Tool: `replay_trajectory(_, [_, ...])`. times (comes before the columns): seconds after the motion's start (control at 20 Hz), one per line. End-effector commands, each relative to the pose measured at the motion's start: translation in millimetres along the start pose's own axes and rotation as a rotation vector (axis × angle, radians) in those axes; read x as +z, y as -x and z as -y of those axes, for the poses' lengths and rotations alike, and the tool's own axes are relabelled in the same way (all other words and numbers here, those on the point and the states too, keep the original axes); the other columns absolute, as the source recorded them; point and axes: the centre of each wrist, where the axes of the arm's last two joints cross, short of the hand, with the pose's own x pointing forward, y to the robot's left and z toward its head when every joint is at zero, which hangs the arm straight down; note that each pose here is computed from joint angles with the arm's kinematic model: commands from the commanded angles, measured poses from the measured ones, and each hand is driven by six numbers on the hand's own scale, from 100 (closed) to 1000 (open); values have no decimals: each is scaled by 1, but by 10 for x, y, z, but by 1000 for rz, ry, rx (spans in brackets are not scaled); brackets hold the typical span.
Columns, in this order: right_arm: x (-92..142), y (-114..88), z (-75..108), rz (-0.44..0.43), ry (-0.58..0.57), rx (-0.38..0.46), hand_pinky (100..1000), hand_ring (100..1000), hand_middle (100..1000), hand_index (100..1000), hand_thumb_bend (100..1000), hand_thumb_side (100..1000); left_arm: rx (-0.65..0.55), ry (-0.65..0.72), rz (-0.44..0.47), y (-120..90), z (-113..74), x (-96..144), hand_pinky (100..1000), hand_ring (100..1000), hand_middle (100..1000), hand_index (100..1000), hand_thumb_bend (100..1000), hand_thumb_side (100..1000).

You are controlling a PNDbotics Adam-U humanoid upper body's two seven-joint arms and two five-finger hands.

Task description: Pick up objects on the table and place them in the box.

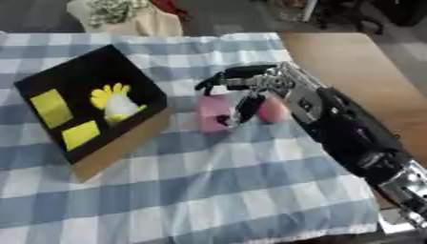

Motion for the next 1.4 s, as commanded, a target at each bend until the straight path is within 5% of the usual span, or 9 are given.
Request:
replay_trajectory(0.05, [35, 46, 35, -17, 4, 7, 1000, 1000, 618, 981, 225, 100, 13, 3, 31, -56, 9, -67, 764, 940, 853, 796, 502, 587])
replay_trajectory(0.7, [46, 38, 16, -20, 42, -41, 971, 1000, 489, 751, 131, 100, 17, 8, 34, -62, 18, -77, 762, 938, 853, 795, 502, 586])
replay_trajectory(1.4, [76, 21, 30, 2, 48, -32, 959, 1000, 433, 725, 144, 100, 17, 11, 35, -63, 20, -81, 763, 937, 852, 794, 504, 581])
